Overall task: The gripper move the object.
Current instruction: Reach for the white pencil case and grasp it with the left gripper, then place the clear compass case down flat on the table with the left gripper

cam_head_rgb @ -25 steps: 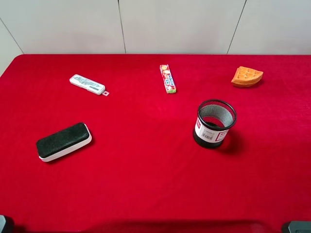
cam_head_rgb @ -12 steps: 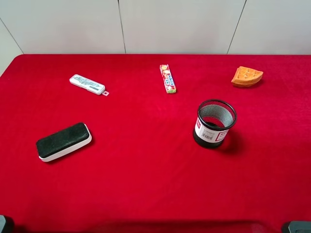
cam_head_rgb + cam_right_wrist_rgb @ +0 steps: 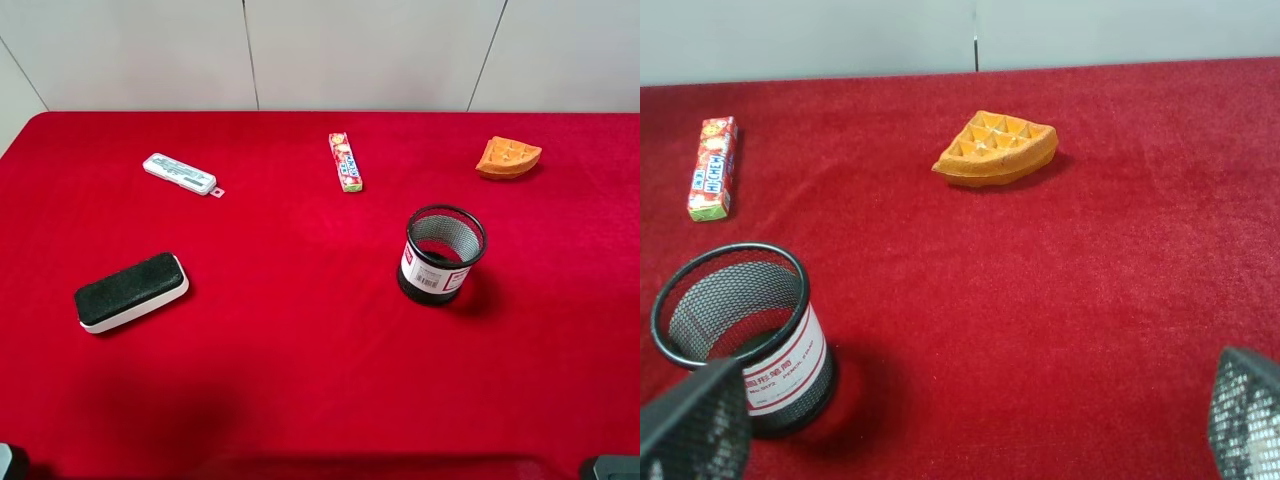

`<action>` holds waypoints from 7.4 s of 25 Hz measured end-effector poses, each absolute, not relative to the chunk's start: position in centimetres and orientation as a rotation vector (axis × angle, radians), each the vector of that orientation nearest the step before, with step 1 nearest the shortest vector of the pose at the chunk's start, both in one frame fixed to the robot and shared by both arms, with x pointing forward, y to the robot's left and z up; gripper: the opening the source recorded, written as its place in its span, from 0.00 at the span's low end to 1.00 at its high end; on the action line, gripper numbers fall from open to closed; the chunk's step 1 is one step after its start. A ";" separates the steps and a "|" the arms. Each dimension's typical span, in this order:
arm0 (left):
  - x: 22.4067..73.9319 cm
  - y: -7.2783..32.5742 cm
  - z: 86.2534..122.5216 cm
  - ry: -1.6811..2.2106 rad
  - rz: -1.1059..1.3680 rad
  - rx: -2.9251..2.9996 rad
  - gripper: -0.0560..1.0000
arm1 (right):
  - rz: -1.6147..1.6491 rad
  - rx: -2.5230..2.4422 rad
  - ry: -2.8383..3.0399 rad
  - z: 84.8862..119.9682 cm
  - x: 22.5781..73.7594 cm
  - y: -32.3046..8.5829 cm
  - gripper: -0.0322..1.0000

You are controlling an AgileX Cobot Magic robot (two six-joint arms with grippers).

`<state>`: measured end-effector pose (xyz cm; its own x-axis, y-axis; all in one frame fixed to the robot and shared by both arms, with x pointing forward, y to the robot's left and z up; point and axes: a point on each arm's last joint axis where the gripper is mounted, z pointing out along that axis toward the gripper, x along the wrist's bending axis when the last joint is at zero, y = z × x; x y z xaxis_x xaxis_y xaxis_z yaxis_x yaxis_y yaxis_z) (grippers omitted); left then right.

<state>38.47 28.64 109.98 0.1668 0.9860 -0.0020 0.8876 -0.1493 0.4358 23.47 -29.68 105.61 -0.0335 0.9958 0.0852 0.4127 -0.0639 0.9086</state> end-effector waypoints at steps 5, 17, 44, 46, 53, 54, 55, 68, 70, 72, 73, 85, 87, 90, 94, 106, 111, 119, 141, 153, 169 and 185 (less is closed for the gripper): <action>41.7 28.4 110.1 1.858 0.349 2.107 0.96 | 1.074 1.553 1.520 105.6 23.5 -29.7 0.70; 49.7 27.8 107.5 2.010 0.185 2.144 0.95 | 1.074 1.553 1.520 105.6 23.5 -29.7 0.70; 63.0 24.6 95.7 2.302 0.164 1.694 0.90 | 1.074 1.553 1.520 105.6 23.5 -29.7 0.70; 63.7 24.3 95.0 2.314 0.159 1.683 0.90 | 1.074 1.553 1.520 105.6 23.5 -29.7 0.70; 65.4 23.9 92.8 2.388 0.136 1.595 0.89 | 1.074 1.553 1.520 105.6 23.5 -29.7 0.70; 65.5 23.9 92.6 2.398 0.135 1.573 0.89 | 1.074 1.553 1.520 105.6 23.5 -29.7 0.70; 65.6 23.9 92.4 2.413 0.131 1.552 0.89 | 1.074 1.553 1.520 105.6 23.5 -29.7 0.70; 66.2 23.6 90.0 2.541 0.052 1.389 0.88 | 1.074 1.553 1.520 105.6 23.5 -29.7 0.70; 66.5 23.3 89.6 2.545 0.038 1.383 0.88 | 1.074 1.553 1.520 105.6 23.5 -29.7 0.70; 66.8 23.0 89.3 2.546 0.029 1.378 0.88 | 1.074 1.553 1.520 105.6 23.5 -29.7 0.70; 66.9 22.8 89.1 2.548 0.025 1.373 0.88 | 1.074 1.553 1.520 105.6 23.5 -29.7 0.70; 67.0 22.0 88.1 2.632 -0.022 1.289 0.83 | 1.074 1.553 1.520 105.6 23.5 -29.7 0.70; 67.0 22.0 87.9 2.639 -0.026 1.291 0.82 | 1.074 1.553 1.520 105.6 23.5 -29.7 0.70; 67.0 22.0 87.5 2.647 -0.030 1.294 0.81 | 1.074 1.553 1.520 105.6 23.5 -29.7 0.70; 67.0 22.0 87.5 2.648 -0.030 1.293 0.81 | 1.074 1.553 1.520 105.6 23.5 -29.7 0.70; 67.0 22.0 87.5 2.658 -0.030 1.256 0.46 | 1.074 1.553 1.520 105.6 23.5 -29.7 0.70; 67.0 22.0 87.5 2.658 -0.030 1.255 0.43 | 1.074 1.553 1.520 105.6 23.5 -29.7 0.70; 67.0 22.0 87.5 2.660 -0.031 1.250 0.43 | 1.074 1.553 1.520 105.6 23.5 -29.7 0.70; 66.8 22.0 92.3 2.572 -0.024 1.407 0.43 | 1.074 1.553 1.520 105.6 23.5 -29.7 0.70; 65.0 21.0 96.0 2.424 -0.028 1.723 0.43 | 1.074 1.553 1.520 105.6 23.5 -29.7 0.70; 61.3 12.9 97.6 2.175 -0.048 2.077 0.43 | 1.074 1.553 1.520 105.6 23.5 -29.7 0.70; 56.3 4.7 97.6 1.923 -0.021 2.334 0.43 | 1.074 1.553 1.520 105.6 23.5 -29.7 0.70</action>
